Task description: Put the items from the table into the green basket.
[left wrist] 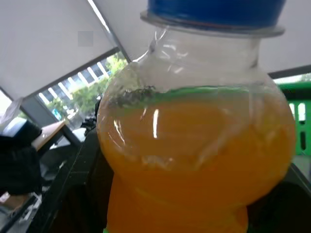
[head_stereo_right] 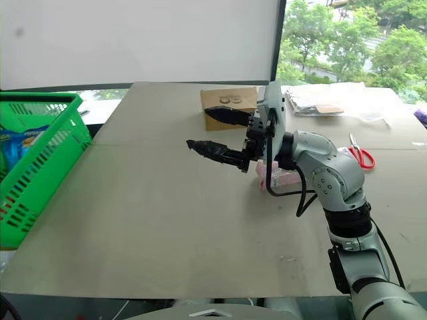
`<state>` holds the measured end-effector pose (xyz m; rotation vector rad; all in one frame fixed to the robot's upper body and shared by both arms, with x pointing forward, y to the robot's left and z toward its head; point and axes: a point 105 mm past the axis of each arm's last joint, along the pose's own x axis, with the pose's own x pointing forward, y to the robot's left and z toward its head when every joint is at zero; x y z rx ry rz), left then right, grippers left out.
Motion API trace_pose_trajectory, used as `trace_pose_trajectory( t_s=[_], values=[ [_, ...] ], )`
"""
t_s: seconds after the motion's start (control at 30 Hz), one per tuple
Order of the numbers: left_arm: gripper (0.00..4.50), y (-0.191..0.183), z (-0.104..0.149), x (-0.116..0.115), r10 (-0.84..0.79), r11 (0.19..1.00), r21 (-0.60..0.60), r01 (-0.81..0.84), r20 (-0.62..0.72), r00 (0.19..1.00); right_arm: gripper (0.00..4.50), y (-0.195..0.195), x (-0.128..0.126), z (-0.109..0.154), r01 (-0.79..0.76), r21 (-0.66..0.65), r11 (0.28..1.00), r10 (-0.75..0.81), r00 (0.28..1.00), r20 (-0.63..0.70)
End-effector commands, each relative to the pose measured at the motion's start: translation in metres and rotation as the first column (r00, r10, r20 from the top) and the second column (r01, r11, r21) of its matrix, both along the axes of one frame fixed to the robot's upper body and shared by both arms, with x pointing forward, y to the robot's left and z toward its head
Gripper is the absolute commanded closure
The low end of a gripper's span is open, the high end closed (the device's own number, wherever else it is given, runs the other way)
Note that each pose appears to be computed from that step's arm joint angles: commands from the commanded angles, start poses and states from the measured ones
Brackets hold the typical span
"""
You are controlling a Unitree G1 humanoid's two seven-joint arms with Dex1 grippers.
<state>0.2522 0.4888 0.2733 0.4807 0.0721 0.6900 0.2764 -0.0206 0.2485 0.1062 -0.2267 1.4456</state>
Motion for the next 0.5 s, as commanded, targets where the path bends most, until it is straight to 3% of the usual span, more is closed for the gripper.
trace_pose_trajectory(
  t_s=[0.03,0.1,0.2,0.33,0.4,0.47,0.5],
  values=[
    [1.75,-0.015,0.009,0.012,-0.098,0.995,0.039,0.096,0.033,0.995,0.00,0.001,-0.004,0.014,-0.007,0.032,0.999,0.005,0.998,0.067],
    [0.74,-0.012,-0.002,0.016,-0.090,0.996,0.006,0.090,0.035,0.995,0.00,0.002,-0.006,0.014,-0.007,0.038,0.999,0.004,0.998,0.068],
    [0.03,-0.012,-0.010,0.023,-0.089,0.996,-0.006,0.090,0.045,0.995,0.00,0.002,-0.007,0.014,0.000,0.039,0.999,-0.002,0.998,0.066],
    [0.03,-0.024,-0.006,0.036,-0.188,0.976,-0.085,0.202,0.147,0.971,0.00,-0.005,-0.002,0.009,0.043,0.011,0.999,-0.044,0.996,0.074],
    [0.03,-0.034,0.007,0.042,-0.256,0.960,-0.064,0.274,0.206,0.945,0.00,-0.015,0.005,-0.001,0.089,-0.037,0.995,-0.086,0.994,0.072],
    [0.03,-0.056,0.018,0.049,-0.386,0.911,-0.046,0.409,0.251,0.888,0.00,-0.030,0.017,-0.016,0.155,-0.119,0.981,-0.144,0.985,0.090],
    [0.03,-0.084,0.019,0.056,-0.537,0.821,-0.066,0.566,0.247,0.807,0.00,-0.044,0.026,-0.030,0.190,-0.204,0.960,-0.169,0.979,0.115]
  ],
)
